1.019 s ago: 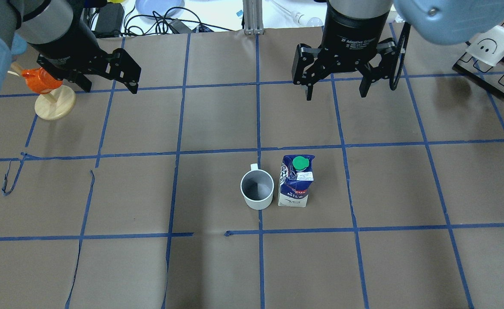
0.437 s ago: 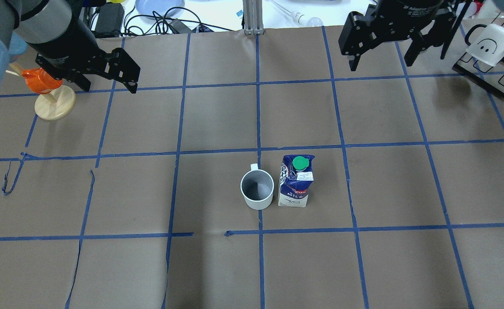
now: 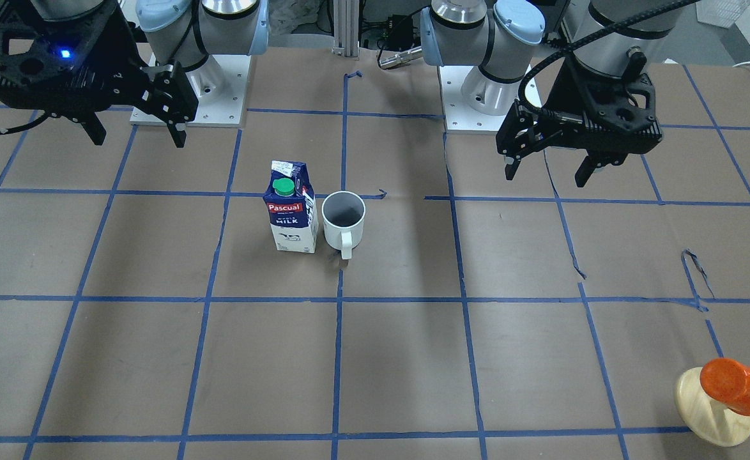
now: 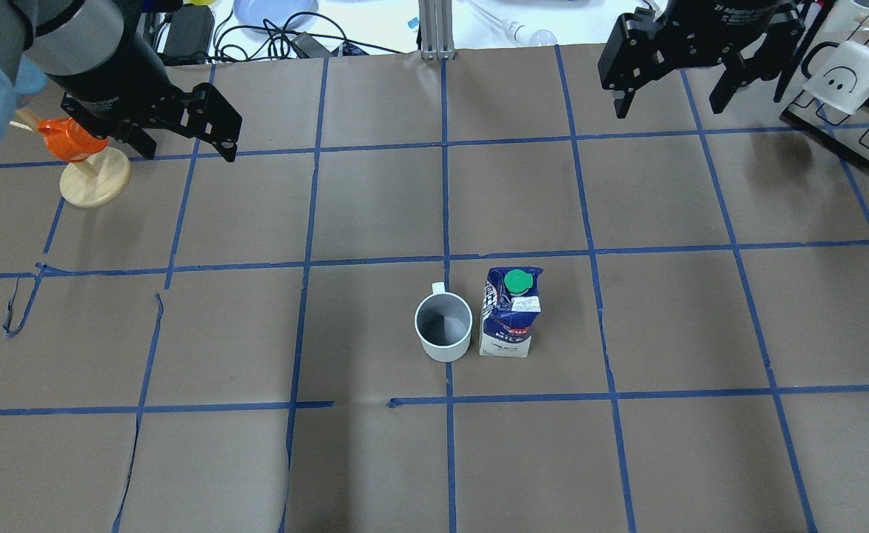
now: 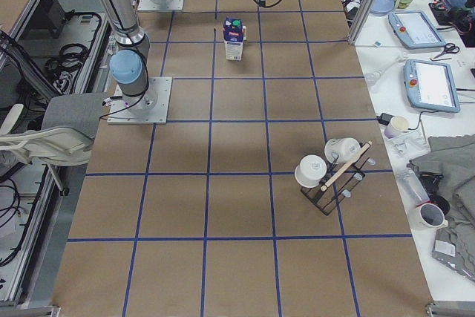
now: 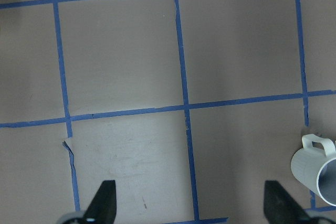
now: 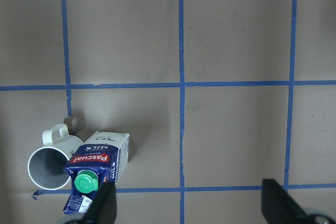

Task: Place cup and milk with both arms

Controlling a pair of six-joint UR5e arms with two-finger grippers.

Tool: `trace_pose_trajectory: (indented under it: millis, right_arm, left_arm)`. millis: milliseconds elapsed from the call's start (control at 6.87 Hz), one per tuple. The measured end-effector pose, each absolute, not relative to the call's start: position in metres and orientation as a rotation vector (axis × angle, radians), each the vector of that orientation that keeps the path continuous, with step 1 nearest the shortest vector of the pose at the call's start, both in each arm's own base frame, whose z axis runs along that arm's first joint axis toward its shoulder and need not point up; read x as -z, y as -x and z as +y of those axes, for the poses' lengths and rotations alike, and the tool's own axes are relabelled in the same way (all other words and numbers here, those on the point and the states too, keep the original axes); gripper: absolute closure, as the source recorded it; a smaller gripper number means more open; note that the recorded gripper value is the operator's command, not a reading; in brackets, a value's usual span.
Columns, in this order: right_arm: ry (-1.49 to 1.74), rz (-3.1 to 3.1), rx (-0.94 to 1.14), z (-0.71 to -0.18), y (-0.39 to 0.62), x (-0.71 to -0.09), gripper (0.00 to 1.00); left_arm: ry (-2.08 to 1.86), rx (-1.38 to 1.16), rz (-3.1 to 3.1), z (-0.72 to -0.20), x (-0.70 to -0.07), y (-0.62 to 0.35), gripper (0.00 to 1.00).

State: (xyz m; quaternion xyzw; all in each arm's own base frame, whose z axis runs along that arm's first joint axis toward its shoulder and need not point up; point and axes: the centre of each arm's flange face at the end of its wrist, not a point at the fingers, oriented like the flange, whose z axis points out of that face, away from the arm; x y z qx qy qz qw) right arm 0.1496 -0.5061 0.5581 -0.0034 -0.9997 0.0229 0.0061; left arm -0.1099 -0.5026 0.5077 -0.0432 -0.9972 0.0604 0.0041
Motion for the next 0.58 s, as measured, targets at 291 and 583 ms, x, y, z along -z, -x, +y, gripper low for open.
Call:
trace_pose_trajectory:
  millis: [291,583]
  right_arm:
    - [0.036,-3.133,-0.113,-0.5049,-0.1498,-0.5542,0.0]
    - [0.041,-3.126,-0.136,-0.504,-0.1491,-0.5538,0.0]
  left_arm:
    - [0.132,-0.187,-3.124,-0.5031,-0.5069,0.11,0.0]
    - [0.132,-0.188,-3.123,-0.5034,-0.5067,0.11,0.0]
